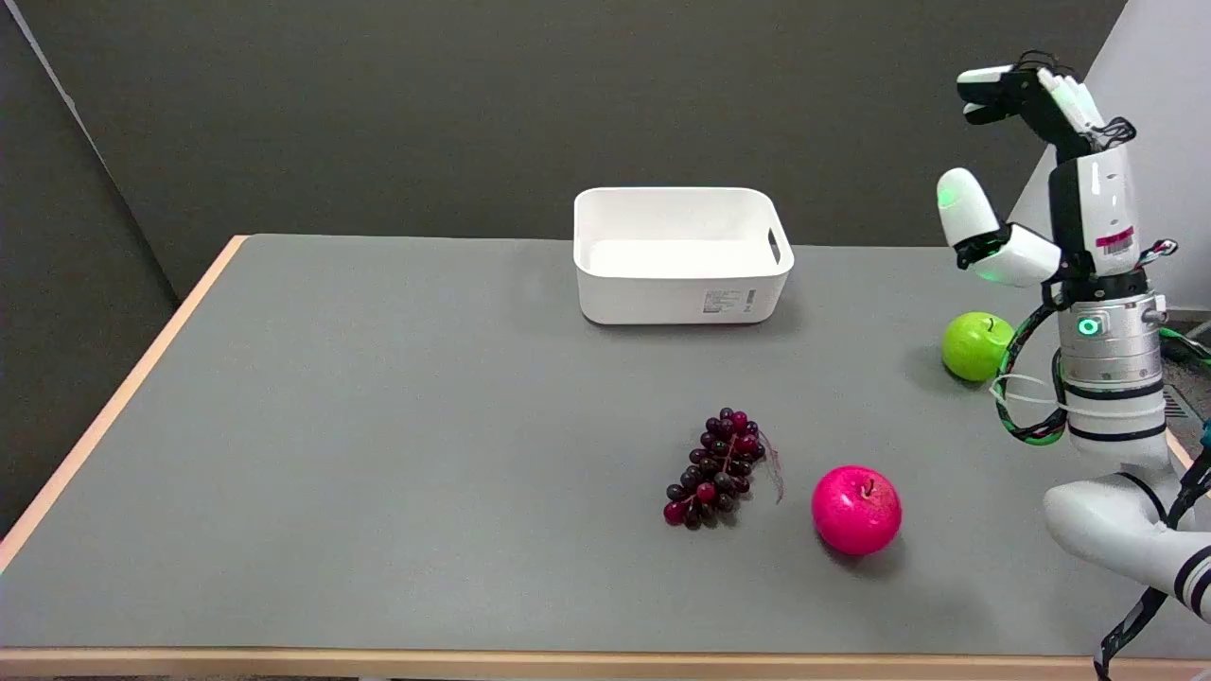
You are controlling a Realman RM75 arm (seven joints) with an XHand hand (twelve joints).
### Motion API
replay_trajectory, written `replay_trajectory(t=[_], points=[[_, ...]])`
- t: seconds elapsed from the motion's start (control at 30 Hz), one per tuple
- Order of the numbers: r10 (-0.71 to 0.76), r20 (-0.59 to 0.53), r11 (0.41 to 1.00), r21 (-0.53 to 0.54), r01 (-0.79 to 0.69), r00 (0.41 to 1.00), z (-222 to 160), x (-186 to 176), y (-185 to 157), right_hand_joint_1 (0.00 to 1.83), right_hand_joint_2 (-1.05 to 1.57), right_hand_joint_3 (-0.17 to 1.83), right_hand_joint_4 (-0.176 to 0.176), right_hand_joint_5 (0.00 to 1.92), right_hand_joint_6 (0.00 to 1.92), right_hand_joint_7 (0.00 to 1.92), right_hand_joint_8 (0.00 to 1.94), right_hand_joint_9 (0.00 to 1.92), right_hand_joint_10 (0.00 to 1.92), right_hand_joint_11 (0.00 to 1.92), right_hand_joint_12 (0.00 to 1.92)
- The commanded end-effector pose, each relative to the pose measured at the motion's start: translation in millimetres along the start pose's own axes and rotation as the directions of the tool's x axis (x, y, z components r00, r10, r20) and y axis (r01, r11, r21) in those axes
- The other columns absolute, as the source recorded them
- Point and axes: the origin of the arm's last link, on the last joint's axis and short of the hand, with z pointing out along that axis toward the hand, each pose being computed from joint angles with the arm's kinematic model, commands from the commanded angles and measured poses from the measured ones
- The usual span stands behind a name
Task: Pick up the red apple.
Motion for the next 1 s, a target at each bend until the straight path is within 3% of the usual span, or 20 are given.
replay_trajectory(t=[0.03, 0.2, 0.43, 0.67, 1.0], points=[[-0.03, 0.067, 0.999, 0.016, 0.029, 0.997, 5.5, -5.6, 1.1, 0.43, 0.73, 0.9, 0.153, 0.4, 0.86, 0.56, 0.65, 0.53, 1.06, 0.28, 1.38], [-0.108, 0.129, 0.992, 0.084, 0.098, 0.986, 15.9, 5.0, 2.9, 0.43, 0.73, 0.9, 0.155, 0.41, 0.87, 0.56, 0.65, 0.53, 1.06, 0.28, 1.38], [-0.167, 0.254, 0.986, 0.031, 0.165, 0.953, 14.1, 36.5, 18.6, 0.43, 0.74, 0.87, 0.147, 0.41, 0.88, 0.57, 0.67, 0.54, 1.09, 0.3, 1.39], [0.099, 0.251, 0.981, -0.187, -0.052, 0.963, -18.6, 51.9, 43.7, 0.38, 0.71, 0.87, 0.144, 0.39, 0.82, 0.58, 0.69, 0.55, 1.1, 0.31, 1.41], [0.175, 0.219, 0.971, -0.199, -0.132, 0.96, -59.3, 89.1, 51.1, 0.33, 0.68, 0.86, 0.135, 0.38, 0.77, 0.58, 0.67, 0.53, 1.11, 0.3, 1.44]])
